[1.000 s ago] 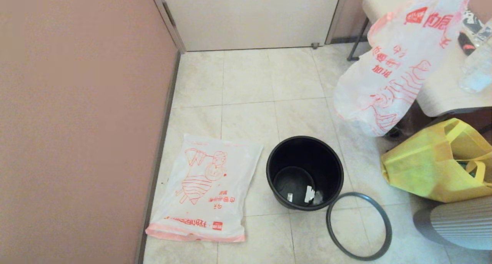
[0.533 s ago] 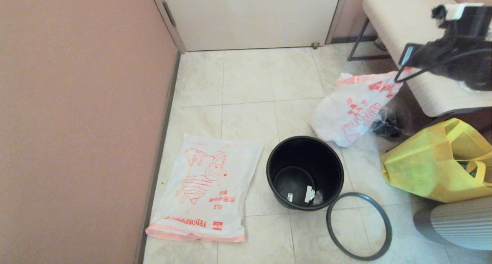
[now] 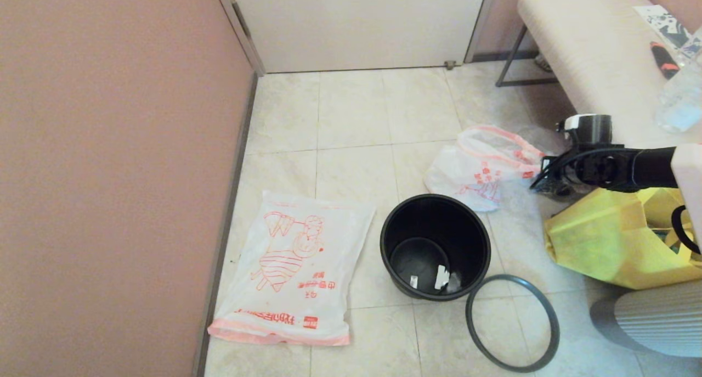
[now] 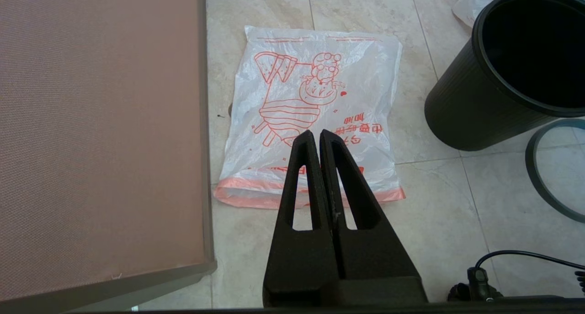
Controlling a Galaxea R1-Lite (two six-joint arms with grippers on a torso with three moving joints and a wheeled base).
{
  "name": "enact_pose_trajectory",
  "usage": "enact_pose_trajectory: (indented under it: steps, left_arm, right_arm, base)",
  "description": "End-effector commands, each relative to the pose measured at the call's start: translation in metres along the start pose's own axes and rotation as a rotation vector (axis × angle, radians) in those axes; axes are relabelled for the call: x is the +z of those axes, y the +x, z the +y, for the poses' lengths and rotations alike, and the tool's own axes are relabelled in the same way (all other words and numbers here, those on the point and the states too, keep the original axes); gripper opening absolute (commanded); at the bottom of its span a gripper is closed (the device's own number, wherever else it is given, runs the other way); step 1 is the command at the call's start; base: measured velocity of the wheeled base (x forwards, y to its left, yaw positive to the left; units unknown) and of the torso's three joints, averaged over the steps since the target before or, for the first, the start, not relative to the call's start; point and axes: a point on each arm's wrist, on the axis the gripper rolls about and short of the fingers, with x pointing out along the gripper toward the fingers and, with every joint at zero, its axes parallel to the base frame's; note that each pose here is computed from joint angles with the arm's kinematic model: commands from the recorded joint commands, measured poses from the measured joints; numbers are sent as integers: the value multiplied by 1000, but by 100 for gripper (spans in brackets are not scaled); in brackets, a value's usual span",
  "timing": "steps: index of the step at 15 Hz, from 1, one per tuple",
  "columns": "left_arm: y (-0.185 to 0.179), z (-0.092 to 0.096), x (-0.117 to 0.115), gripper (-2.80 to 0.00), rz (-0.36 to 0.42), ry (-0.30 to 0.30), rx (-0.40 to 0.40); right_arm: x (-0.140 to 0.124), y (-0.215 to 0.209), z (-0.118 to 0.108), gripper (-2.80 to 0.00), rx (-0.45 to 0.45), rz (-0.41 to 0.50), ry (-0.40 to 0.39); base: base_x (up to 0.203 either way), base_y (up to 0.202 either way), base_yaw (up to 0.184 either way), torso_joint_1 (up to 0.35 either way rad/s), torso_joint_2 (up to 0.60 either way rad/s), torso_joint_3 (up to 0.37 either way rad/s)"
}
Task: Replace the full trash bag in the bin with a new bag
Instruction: Place the trash bag on the floor
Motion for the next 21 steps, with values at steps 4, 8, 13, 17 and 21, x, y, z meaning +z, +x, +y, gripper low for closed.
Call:
enact_pose_trajectory:
  steps: [4,8,13,17,21]
  left_arm:
    - [0,0,0,-280,2,0,0]
    - [0,0,0,-280,2,0,0]
    - [0,0,0,-280,2,1,0]
    - [0,0,0,-280,0,0,0]
    - [0,0,0,-280,0,1,0]
  right_arm:
    - [53,-71,-10,0,76,-29,101]
    - [65,-124,-17,0,333,202,426]
    - [45,-109,-38,0,456,454,854]
    - [66,-127,-46,0,608,436,939]
    - [81,-146,-44,0,702,444,958]
  base:
    - [0,0,0,0,0,0]
    - [0,0,0,0,0,0]
    - [0,0,0,0,0,0]
    - [0,0,0,0,0,0]
    - [0,0,0,0,0,0]
